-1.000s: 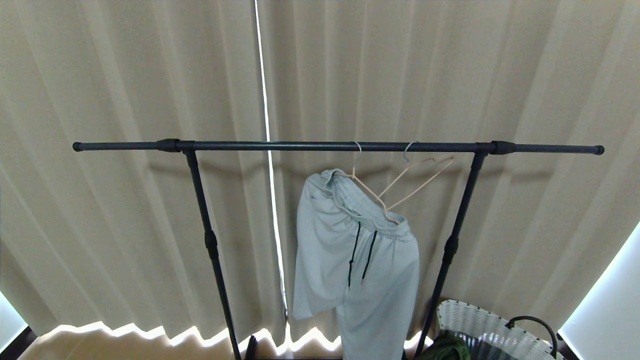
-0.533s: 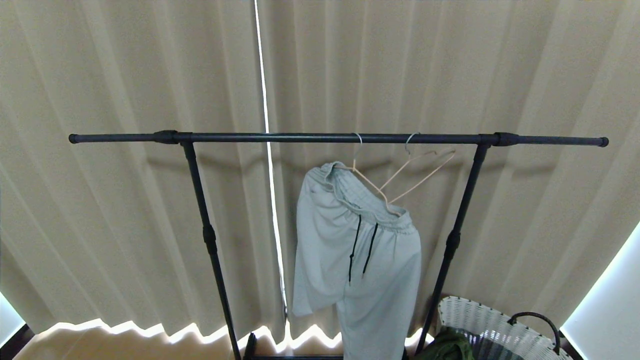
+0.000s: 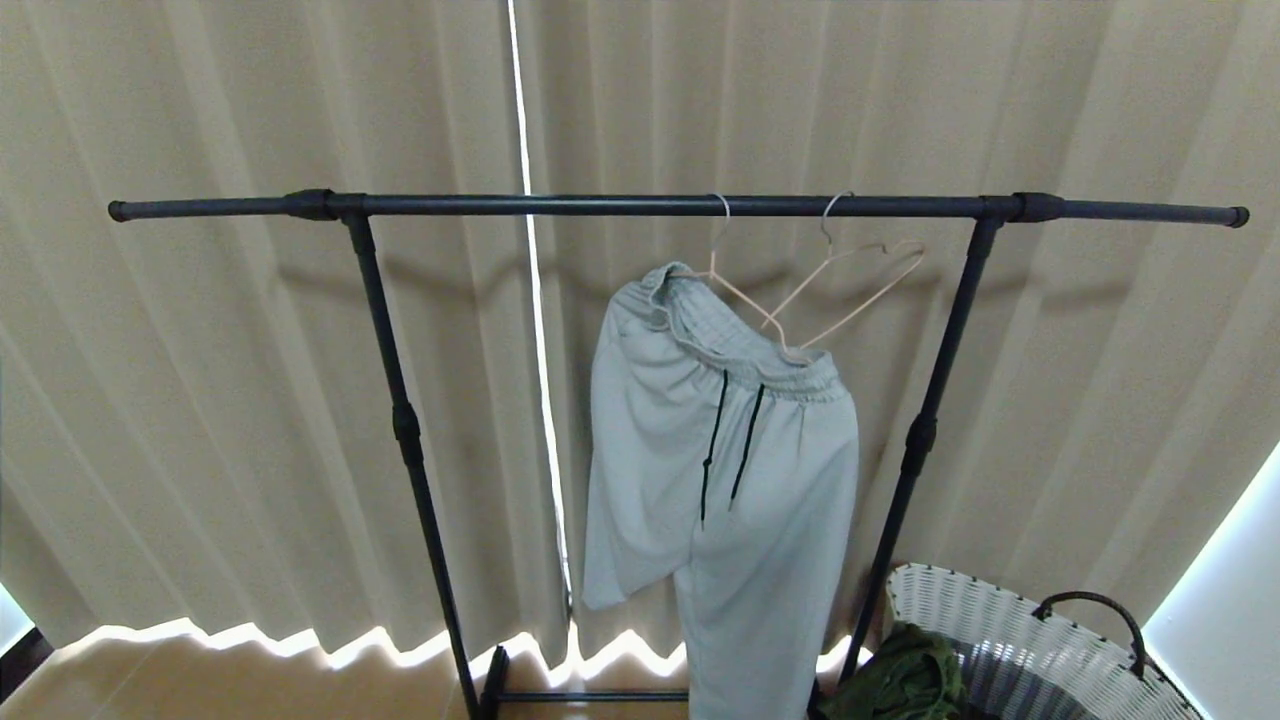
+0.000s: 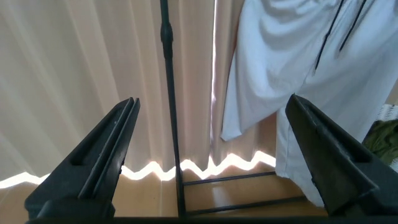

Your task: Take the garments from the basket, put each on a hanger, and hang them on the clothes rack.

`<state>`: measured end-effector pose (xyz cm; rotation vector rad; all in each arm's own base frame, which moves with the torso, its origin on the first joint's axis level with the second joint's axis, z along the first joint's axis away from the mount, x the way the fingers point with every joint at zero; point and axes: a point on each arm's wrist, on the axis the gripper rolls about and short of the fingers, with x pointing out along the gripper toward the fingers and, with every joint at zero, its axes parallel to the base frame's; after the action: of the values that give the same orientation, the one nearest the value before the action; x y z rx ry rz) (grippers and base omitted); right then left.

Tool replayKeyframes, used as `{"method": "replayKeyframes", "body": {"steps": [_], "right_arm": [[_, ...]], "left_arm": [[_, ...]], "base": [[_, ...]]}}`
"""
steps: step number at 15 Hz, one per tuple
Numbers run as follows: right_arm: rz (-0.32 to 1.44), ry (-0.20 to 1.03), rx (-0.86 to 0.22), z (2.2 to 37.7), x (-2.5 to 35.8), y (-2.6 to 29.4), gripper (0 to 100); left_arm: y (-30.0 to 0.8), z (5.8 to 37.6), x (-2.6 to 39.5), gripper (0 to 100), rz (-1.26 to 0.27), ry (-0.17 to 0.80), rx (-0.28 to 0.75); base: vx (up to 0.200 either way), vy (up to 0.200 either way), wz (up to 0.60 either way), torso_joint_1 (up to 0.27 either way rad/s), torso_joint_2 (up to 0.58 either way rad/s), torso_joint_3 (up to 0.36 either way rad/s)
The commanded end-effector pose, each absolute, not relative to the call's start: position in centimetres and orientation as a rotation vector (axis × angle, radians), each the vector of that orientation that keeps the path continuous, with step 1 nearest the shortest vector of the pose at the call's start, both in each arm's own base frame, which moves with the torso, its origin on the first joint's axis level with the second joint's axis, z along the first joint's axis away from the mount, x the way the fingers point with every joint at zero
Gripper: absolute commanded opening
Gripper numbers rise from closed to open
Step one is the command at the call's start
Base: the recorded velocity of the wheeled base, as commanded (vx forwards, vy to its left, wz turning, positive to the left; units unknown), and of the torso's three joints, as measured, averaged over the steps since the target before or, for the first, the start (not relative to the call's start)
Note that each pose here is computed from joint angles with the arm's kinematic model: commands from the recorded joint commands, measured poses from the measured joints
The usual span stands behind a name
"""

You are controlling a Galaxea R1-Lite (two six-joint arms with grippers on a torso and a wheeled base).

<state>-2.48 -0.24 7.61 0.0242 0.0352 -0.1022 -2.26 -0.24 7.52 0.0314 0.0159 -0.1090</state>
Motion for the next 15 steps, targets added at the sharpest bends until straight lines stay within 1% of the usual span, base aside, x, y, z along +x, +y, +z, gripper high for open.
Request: {"method": "replayKeyframes", "body": {"steps": [1, 8, 15], "right_arm": [[-0.102, 0.034, 0.024, 7.61, -2.49, -0.24, 100], [-0.102, 0.034, 0.024, 7.61, -2.49, -0.24, 100], [-0.102, 0.034, 0.026, 7.61, -2.49, -0.24, 100]], "left_arm": [[-0.24, 7.52, -2.26, 100, -0.109, 0.015, 0.031], [-0.24, 7.52, -2.26, 100, -0.109, 0.015, 0.031], [-0.24, 7.52, -2.26, 100, -0.109, 0.015, 0.031]], "base": [[0.0, 0.0, 0.0, -0.212, 0.5, 0.271], [0.0, 0.0, 0.0, -0.204, 0.48, 0.28], [0.0, 0.0, 0.0, -0.164, 0.46, 0.293]]}}
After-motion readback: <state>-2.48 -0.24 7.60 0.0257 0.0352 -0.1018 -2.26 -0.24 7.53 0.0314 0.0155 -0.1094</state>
